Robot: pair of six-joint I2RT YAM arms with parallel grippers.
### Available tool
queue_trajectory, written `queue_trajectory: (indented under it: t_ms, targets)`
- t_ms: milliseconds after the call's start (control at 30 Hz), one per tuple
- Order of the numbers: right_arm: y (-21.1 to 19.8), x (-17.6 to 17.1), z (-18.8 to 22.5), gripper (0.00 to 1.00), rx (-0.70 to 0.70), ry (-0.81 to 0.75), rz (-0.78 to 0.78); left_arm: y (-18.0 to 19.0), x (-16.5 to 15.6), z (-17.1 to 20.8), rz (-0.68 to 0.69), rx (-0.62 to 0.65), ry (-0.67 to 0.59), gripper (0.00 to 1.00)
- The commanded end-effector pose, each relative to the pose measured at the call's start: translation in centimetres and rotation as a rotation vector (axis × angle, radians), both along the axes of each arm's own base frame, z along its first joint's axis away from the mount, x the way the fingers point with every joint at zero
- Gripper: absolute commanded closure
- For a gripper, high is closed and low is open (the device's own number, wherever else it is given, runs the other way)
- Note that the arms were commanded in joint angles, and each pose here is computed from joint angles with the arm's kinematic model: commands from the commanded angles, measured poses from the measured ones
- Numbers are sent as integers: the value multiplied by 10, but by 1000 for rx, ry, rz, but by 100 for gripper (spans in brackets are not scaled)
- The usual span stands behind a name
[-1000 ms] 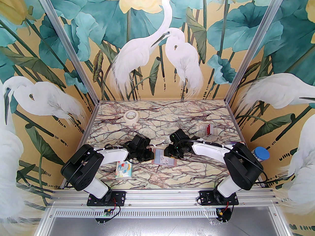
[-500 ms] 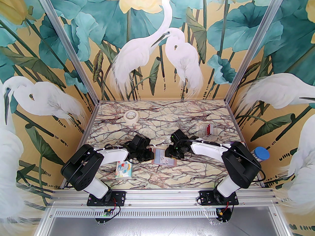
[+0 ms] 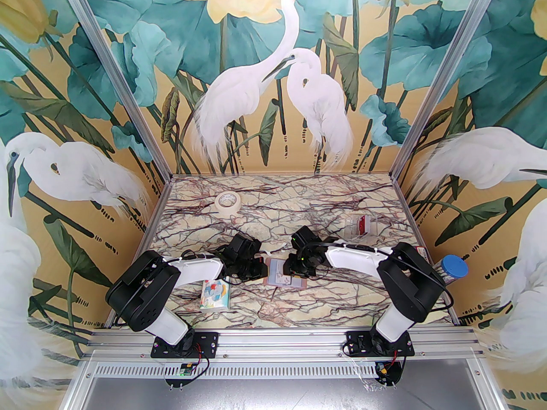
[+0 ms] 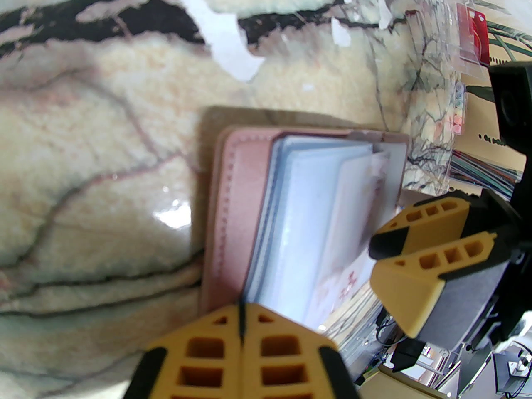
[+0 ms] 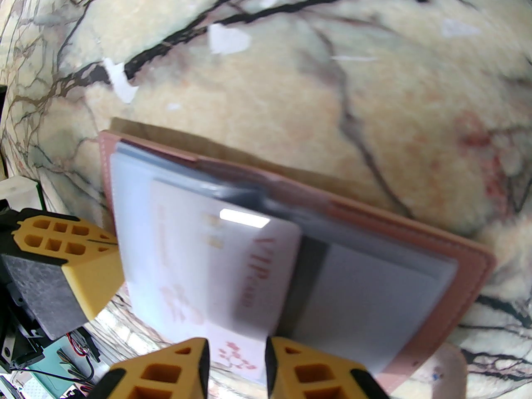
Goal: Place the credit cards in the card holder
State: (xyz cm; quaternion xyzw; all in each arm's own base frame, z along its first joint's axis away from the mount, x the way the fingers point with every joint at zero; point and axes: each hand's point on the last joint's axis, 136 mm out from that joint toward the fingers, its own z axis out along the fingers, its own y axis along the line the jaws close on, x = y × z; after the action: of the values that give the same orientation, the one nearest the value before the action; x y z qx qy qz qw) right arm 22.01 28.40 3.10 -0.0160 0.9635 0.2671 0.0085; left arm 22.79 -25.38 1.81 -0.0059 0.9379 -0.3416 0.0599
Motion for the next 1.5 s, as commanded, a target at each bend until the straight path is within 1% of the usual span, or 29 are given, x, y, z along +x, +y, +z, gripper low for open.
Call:
queue_trajectory:
  t_ms: [0,167,333,433,533,733,1100,1467]
  targets:
    - [8,3,2,72,7,-6,1,1,-5,-12,-18,33,22,100]
    - [12,2,0,73,7,-3,7,1,-6,-13,-19,34,25,100]
    - [8,6,10,72,-10,-37,-9,2,-7,-15,-18,37,29,100]
    - [5,7,18,68,-10,-61,-15,2,-7,-14,-18,35,28,100]
    - [-1,9,22,67,-36,-81,-23,1,-7,-14,-17,26,29,100]
    - [-10,12,11,67,-94,-85,-45,1,-7,-12,-16,28,27,100]
    - [-5,8,-5,68,-94,-41,-33,2,-9,-13,-16,28,28,100]
    - [-1,6,-5,70,-97,-39,-20,2,-9,-15,-16,30,33,100]
